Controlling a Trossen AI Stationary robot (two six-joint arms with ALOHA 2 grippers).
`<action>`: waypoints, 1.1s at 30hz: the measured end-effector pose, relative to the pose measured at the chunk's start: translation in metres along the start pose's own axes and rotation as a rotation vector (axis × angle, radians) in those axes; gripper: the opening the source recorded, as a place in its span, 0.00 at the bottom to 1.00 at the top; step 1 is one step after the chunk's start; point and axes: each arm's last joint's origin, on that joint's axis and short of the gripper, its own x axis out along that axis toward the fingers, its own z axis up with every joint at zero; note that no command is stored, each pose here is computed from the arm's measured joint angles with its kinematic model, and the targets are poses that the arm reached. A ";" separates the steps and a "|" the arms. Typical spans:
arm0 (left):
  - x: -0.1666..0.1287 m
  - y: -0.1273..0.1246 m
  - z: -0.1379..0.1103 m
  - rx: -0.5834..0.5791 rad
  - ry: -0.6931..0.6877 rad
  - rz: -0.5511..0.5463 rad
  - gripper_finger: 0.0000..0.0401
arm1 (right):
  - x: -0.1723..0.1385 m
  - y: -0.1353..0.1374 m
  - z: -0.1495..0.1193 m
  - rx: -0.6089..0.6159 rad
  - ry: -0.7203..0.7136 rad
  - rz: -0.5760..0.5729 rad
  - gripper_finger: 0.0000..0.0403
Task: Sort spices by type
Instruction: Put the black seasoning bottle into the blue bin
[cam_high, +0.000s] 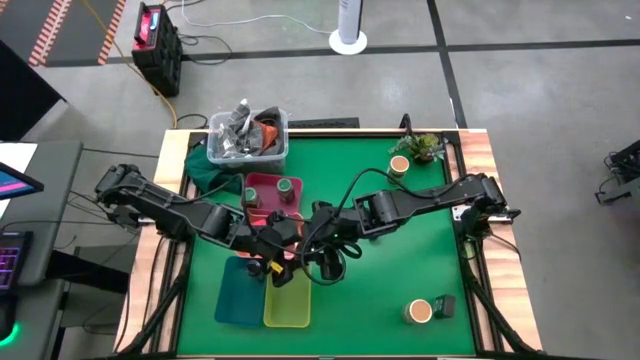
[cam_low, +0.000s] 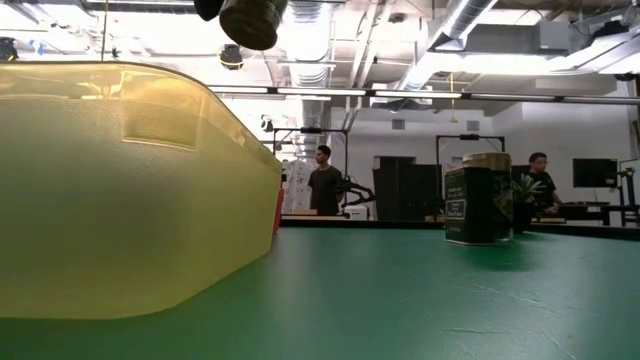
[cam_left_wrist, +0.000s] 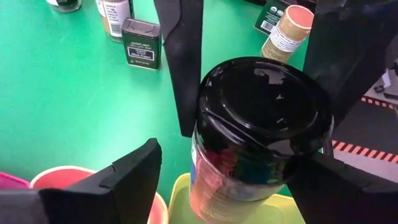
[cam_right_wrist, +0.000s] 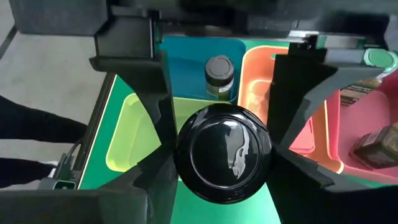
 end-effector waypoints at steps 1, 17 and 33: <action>0.000 0.000 0.000 0.003 0.000 0.000 0.76 | 0.000 0.000 0.000 0.000 0.000 0.000 0.58; 0.000 -0.001 -0.001 0.010 0.004 0.003 0.42 | 0.000 0.000 -0.001 0.031 0.006 -0.005 0.66; -0.024 -0.006 -0.015 0.039 0.009 0.114 0.44 | -0.049 -0.007 -0.014 0.106 0.127 -0.131 0.92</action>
